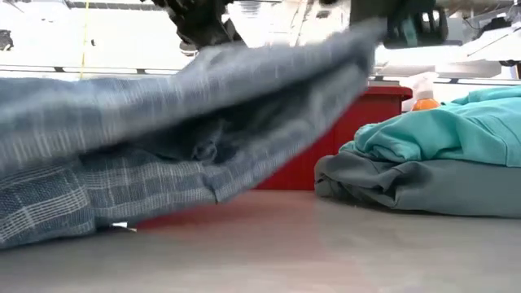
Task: Fold Laundry from Bin
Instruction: Fold the blue shirt
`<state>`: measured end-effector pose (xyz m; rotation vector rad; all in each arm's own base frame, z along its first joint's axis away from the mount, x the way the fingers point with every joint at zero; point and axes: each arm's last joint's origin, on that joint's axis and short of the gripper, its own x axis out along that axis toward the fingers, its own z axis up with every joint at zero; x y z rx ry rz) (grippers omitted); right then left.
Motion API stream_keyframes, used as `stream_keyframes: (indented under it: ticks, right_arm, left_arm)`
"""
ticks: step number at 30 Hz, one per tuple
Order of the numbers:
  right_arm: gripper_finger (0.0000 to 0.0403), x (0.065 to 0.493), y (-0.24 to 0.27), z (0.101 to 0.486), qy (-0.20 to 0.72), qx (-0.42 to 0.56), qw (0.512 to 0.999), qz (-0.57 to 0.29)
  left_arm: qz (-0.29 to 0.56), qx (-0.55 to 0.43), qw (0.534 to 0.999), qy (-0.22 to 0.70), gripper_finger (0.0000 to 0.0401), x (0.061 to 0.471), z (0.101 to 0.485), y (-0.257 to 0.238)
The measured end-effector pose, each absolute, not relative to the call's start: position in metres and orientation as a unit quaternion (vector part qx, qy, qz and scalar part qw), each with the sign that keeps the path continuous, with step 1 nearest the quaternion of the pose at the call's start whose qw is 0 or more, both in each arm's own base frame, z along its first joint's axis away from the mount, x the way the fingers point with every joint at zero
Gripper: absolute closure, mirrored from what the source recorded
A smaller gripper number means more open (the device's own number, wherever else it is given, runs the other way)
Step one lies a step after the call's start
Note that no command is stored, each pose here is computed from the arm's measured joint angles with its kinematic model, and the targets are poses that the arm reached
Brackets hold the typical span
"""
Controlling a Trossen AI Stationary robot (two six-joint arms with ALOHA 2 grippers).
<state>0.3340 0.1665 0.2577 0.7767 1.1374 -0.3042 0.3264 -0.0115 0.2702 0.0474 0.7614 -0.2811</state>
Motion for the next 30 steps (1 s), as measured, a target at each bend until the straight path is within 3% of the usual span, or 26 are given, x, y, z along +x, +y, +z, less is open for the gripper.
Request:
stream_keyframes:
  ticks: [6,12,21,26,30]
  right_arm:
    - [0.0377,0.330,0.189,0.286,0.453,0.356,0.817,-0.031]
    - [0.0360,0.330,0.194,0.284,0.448,0.342,0.825,-0.033]
    - [0.0249,0.322,0.173,0.307,0.426,0.298,0.854,-0.010]
    - [0.0174,0.310,0.154,0.336,0.322,0.261,0.905,-0.100]
    - [0.0132,0.325,0.137,0.332,0.321,0.267,0.902,-0.111]
  left_arm:
    - [-0.151,0.016,0.939,0.310,0.0401,0.296,0.278,-0.022]
    - [-0.140,0.006,0.964,0.226,0.0401,0.267,0.288,-0.038]
    - [-0.117,0.014,0.971,0.210,0.0401,0.256,0.294,-0.049]
    - [-0.122,0.018,0.970,0.208,0.0401,0.254,0.294,-0.057]
    - [-0.123,0.021,0.970,0.207,0.0401,0.253,0.294,-0.062]
